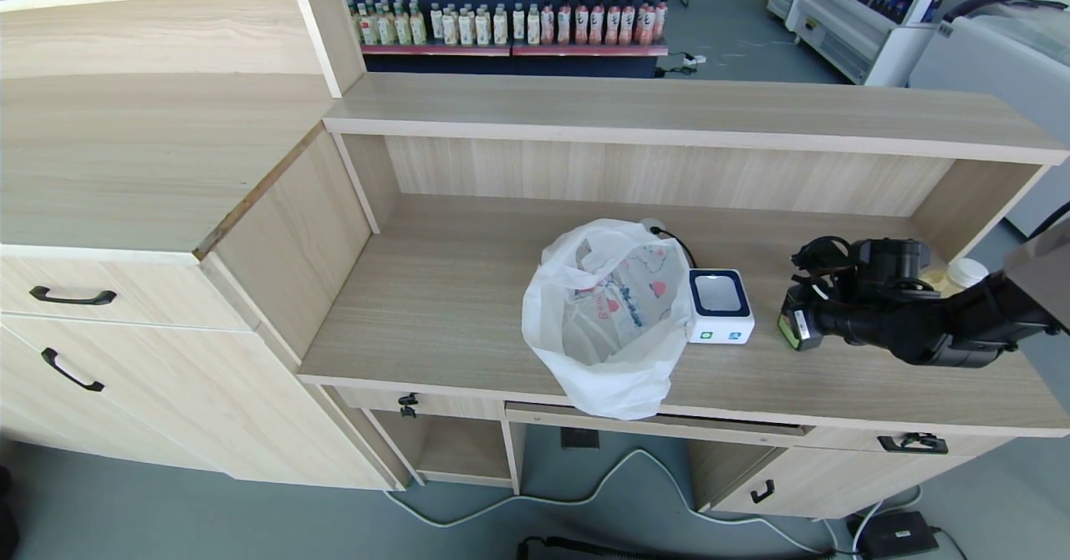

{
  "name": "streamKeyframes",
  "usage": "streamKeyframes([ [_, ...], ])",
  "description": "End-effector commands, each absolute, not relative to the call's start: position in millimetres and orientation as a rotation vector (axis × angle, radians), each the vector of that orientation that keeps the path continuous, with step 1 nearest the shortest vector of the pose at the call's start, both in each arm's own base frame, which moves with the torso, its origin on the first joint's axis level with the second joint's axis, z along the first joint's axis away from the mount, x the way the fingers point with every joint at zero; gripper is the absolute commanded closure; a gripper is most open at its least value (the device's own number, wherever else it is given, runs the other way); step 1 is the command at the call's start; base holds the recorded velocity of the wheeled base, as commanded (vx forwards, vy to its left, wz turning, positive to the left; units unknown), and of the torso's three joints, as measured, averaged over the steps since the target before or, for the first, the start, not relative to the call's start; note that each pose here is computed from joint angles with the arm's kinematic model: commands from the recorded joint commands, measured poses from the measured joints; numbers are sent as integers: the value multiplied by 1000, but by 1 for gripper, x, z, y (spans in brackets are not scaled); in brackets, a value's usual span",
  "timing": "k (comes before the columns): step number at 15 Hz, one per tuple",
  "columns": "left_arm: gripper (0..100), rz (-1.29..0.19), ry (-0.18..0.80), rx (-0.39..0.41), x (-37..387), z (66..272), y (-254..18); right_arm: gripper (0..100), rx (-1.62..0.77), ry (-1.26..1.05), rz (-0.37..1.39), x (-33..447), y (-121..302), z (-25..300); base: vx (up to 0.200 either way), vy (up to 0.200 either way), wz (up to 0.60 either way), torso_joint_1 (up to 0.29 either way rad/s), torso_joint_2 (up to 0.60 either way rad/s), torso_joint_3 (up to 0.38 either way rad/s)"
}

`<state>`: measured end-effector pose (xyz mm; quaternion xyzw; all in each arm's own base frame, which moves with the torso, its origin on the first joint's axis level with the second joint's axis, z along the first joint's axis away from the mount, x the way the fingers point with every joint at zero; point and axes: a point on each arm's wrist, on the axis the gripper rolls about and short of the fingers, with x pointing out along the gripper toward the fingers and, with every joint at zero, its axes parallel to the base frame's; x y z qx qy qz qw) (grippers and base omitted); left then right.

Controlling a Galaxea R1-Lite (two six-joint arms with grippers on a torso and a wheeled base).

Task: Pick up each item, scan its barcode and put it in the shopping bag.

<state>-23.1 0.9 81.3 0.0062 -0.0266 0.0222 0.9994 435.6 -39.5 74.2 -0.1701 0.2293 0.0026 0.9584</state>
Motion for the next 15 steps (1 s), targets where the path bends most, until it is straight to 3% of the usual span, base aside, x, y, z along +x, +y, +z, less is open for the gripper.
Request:
streamKeyframes([
  [1, 0, 45, -53, 13, -23, 81, 1, 100, -353, 441, 13, 435, -34, 84, 0, 0, 0, 0, 0, 0],
  [4, 0, 45, -53, 13, -23, 81, 1, 100, -405, 331, -22, 387, -32, 163, 0, 0, 0, 0, 0, 0],
  [6, 0, 45, -53, 13, -23, 81, 1, 100, -489, 245, -39, 327, -29, 211, 0, 0, 0, 0, 0, 0],
  [7, 0, 45, -53, 13, -23, 81, 1, 100, -624, 160, -67, 267, -29, 242, 0, 0, 0, 0, 0, 0],
  [9, 0, 45, -53, 13, -23, 81, 1, 100, -821, 100, -75, 206, -22, 250, 0, 0, 0, 0, 0, 0],
  [11, 0, 45, -53, 13, -23, 81, 1, 100, -1035, 66, 1, 170, -8, 239, 0, 0, 0, 0, 0, 0],
  [14, 0, 45, -53, 13, -23, 81, 1, 100, -1395, -91, 209, 158, 11, 239, 0, 0, 0, 0, 0, 0],
  [15, 0, 45, -53, 13, -23, 81, 1, 100, -1623, -232, 311, 159, 21, 239, 0, 0, 0, 0, 0, 0],
])
